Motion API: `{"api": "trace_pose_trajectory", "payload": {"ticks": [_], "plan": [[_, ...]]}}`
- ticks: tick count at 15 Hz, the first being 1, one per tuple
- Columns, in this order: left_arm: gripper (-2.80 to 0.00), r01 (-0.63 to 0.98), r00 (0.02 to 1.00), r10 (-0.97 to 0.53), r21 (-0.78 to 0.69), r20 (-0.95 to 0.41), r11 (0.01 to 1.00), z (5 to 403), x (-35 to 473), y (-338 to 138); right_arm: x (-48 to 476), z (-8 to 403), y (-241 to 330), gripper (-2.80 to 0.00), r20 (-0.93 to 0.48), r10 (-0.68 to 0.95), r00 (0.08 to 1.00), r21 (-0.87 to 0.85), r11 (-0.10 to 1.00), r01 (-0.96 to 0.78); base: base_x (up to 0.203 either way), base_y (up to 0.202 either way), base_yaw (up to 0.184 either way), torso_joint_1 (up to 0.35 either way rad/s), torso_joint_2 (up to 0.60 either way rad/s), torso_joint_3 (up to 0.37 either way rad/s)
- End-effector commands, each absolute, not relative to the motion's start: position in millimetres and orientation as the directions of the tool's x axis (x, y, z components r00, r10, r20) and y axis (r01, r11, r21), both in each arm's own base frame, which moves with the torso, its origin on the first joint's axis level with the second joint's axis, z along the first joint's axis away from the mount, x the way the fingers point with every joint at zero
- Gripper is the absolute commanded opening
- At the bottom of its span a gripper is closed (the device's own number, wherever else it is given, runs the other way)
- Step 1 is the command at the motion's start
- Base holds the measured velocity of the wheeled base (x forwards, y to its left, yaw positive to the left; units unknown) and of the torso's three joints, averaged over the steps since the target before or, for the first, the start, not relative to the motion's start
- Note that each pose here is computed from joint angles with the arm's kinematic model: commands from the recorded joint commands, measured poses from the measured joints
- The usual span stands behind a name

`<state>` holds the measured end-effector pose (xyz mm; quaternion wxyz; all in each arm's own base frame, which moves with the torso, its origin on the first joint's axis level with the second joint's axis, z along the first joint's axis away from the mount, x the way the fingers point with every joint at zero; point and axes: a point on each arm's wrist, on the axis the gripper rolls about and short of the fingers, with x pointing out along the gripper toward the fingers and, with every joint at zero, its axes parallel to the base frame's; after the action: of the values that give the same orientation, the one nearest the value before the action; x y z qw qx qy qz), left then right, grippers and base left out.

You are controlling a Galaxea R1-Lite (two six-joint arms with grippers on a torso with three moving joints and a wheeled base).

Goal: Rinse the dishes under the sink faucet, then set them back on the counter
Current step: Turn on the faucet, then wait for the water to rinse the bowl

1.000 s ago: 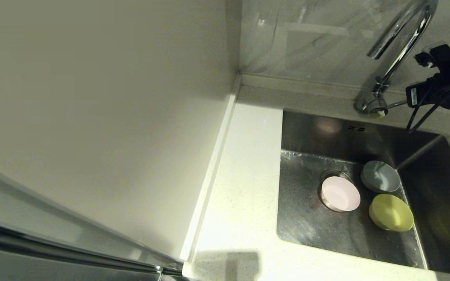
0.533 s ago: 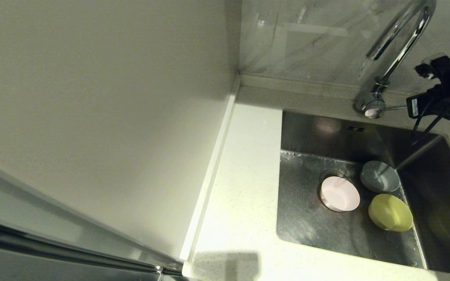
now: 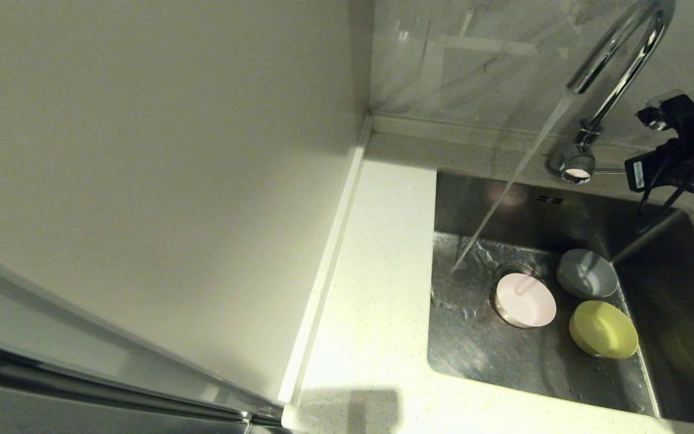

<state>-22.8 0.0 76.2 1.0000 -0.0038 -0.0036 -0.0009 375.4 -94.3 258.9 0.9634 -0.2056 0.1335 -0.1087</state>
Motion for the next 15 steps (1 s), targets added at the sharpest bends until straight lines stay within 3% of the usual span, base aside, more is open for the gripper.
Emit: {"api": "trace_pose_trajectory", "payload": {"ticks": [1, 5, 11, 15], "plan": [[-2.8, 0.002, 1.0, -0.002, -0.008, 0.005, 1.0, 75.4, -22.6, 0.0, 376.7, 276.7, -96.3, -2.8, -0.155, -0.272, 0.95, -0.424, 0.887, 0.184, 0.0, 0.0, 0.0, 0.0, 0.0, 0.0], [-2.8, 0.002, 1.0, -0.002, -0.008, 0.005, 1.0, 75.4, -22.6, 0.0, 368.5, 320.1, -95.3, -2.8, -0.133, -0.275, 0.952, -0.333, 0.917, 0.218, 0.0, 0.0, 0.0, 0.0, 0.0, 0.0], [-2.8, 0.002, 1.0, -0.002, -0.008, 0.005, 1.0, 75.4, -22.6, 0.0, 341.8, 347.3, -99.8, -2.8, -0.086, -0.298, 0.951, -0.256, 0.929, 0.268, 0.0, 0.0, 0.0, 0.0, 0.0, 0.0], [-2.8, 0.002, 1.0, -0.002, -0.008, 0.005, 1.0, 75.4, -22.6, 0.0, 286.6, 356.8, -110.5, -2.8, -0.249, -0.344, 0.905, -0.218, 0.931, 0.294, 0.0, 0.0, 0.0, 0.0, 0.0, 0.0]]}}
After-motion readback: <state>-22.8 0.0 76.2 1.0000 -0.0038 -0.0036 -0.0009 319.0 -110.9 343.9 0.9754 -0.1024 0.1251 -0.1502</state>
